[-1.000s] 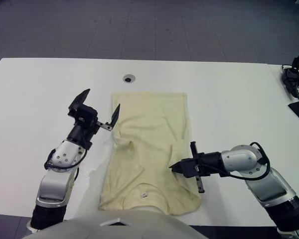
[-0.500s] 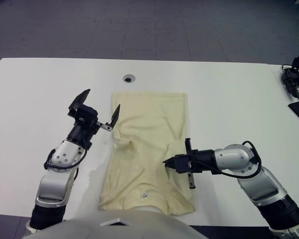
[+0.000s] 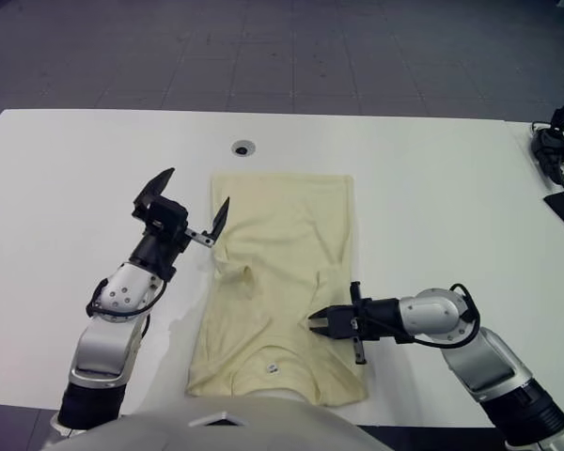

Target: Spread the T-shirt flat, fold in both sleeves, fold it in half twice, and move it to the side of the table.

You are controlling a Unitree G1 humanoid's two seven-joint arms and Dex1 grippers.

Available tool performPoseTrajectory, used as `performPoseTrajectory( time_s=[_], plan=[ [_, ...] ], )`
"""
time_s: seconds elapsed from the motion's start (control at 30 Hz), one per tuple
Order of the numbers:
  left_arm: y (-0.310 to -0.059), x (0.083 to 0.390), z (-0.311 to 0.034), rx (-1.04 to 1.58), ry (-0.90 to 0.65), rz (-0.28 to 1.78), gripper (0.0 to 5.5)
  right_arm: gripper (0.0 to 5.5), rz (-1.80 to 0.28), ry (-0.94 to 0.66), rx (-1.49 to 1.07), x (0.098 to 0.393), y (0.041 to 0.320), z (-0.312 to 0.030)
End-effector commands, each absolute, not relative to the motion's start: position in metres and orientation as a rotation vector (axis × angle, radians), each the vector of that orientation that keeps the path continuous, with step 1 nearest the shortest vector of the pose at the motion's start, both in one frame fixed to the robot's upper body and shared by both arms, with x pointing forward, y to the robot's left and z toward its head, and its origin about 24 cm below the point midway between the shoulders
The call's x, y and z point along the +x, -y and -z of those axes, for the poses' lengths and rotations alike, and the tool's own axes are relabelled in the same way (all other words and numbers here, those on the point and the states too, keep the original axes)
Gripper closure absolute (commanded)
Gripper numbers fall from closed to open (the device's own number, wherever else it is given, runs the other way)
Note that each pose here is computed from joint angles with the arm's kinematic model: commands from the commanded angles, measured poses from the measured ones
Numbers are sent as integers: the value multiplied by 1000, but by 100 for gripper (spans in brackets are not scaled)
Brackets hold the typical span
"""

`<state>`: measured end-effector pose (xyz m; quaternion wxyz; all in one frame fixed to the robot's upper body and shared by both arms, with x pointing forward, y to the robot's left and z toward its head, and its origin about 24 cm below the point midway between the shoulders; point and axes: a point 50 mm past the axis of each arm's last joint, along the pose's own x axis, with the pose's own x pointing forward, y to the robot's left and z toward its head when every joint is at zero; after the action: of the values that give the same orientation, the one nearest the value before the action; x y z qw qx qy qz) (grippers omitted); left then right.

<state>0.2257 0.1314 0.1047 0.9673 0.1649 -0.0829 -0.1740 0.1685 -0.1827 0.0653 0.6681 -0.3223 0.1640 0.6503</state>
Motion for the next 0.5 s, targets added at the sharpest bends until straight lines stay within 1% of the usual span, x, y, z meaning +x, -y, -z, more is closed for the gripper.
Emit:
performPoseTrajectory(
  time_s=[0.03,0.2,0.33,0.43,0.5],
  plan=[
    [-131,227,-105,343,164,359,10,388,-1402,-340,-665,173,186,-69],
    [-131,227,-105,344,164,359,10,314,-1288,-233,-463,182,191,-87],
    [-132,226,-105,344,165,358,10,250,-1231,-198,-299,186,207,-101],
    [-133,226,-106,343,165,356,10,200,-1199,-213,-189,188,226,-107],
    [-133,225,-106,343,166,355,10,169,-1178,-264,-178,188,240,-101]
  ],
)
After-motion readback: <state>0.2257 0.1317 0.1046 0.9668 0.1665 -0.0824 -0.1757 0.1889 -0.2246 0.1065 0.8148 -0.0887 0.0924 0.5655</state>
